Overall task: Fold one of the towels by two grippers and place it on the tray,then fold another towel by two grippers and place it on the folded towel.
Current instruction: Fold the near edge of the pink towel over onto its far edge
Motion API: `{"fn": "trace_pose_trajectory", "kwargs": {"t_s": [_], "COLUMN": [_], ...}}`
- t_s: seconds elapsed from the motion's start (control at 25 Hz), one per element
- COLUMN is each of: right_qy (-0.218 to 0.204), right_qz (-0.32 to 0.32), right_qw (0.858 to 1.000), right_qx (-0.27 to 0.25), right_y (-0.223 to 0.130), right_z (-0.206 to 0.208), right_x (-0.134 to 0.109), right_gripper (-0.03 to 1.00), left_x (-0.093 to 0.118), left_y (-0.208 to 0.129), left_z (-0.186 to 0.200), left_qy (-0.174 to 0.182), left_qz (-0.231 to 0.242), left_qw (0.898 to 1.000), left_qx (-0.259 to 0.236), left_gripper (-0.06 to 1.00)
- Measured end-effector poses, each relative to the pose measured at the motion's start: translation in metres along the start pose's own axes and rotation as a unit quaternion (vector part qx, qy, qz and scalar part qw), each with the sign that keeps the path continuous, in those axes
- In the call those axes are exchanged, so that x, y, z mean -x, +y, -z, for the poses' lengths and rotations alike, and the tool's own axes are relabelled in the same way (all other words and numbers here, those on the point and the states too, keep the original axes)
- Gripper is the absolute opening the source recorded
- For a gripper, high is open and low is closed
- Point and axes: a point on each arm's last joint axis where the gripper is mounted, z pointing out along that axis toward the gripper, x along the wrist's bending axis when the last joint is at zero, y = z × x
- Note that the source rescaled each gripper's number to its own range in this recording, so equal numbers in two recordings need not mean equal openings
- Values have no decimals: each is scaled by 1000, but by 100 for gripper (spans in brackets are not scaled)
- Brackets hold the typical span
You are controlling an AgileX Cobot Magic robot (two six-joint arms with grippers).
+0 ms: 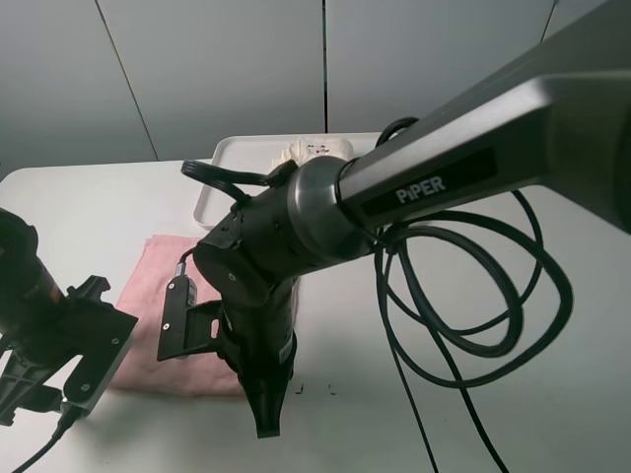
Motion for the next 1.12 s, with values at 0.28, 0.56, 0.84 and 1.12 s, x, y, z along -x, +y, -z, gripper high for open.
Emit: {"fn": "trace_pose_trajectory", "kwargs": {"t_s": [0.28,0.56,0.84,1.12], "right_qy": [0,6,23,32], "right_qz": [-3,-23,-65,-87], "right_qw": [1000,1000,997,995], "right_qx": [0,6,28,28], "right_y": [0,1,5,5], "right_z": [0,0,0,5], "right_x": [0,-1,-4,-6], "right_gripper": [1,1,1,0], "left_x": [-1,-4,-4,-3], "left_y": [0,1,1,0], "left_z": [0,-1,-1,6], "left_qy": [3,16,16,24], "left_qz": [0,-1,-2,10], "left_qw": [1000,1000,1000,1000], "left_qx": [1,5,4,5], "left_gripper": [92,13,1,1]}}
